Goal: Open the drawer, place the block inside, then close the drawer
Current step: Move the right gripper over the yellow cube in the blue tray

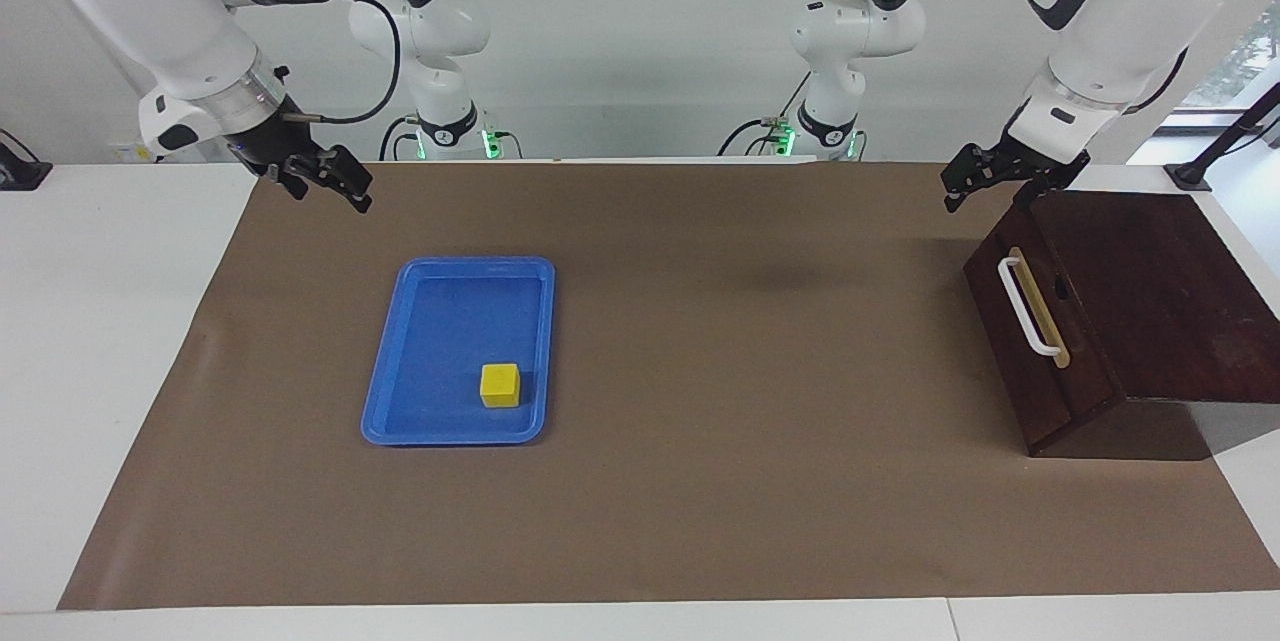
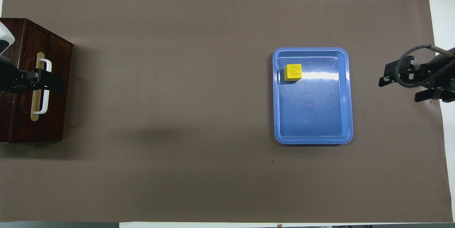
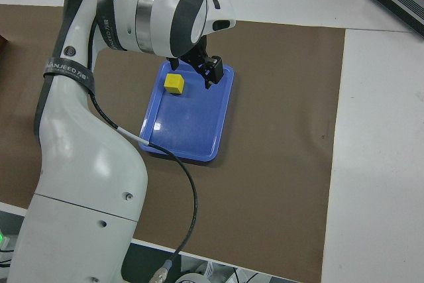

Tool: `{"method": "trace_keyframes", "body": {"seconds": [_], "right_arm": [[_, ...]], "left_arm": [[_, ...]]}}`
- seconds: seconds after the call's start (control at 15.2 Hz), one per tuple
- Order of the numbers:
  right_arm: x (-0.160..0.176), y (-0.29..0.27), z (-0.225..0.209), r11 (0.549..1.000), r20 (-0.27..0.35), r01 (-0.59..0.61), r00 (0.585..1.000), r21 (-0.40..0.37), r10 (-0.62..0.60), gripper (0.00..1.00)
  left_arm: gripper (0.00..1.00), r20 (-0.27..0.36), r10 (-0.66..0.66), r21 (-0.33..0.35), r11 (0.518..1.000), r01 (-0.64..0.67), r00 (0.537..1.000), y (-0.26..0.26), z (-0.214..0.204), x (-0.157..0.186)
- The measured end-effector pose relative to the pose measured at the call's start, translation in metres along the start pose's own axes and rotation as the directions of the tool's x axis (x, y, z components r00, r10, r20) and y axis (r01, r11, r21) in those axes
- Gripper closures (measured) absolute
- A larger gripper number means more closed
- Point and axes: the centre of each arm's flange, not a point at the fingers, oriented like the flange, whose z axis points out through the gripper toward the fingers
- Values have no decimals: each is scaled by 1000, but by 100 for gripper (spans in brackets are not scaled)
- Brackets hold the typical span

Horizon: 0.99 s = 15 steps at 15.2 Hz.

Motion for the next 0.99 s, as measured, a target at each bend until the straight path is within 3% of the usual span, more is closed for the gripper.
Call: {"method": "trace_keyframes", "body": {"seconds": [0.13, 0.26, 0.53, 0.72, 0.99], "right_arm": [[16, -8, 21, 978, 66, -195, 979, 68, 190, 0], [33, -16, 45, 929, 127, -357, 930, 98, 344, 0], [63, -32, 95, 756, 274, -638, 760, 143, 589, 0], [70, -36, 130, 651, 371, -746, 649, 138, 664, 0], [87, -40, 175, 577, 479, -811, 546, 95, 688, 0]], "left_arm": [[0, 0, 0, 0, 1000, 0, 1000, 0, 0, 0], [0, 0, 0, 0, 1000, 0, 1000, 0, 0, 0], [0, 0, 0, 0, 1000, 0, 1000, 0, 0, 0], [0, 0, 0, 0, 1000, 0, 1000, 0, 0, 0], [0, 0, 0, 0, 1000, 0, 1000, 0, 0, 0]]}}
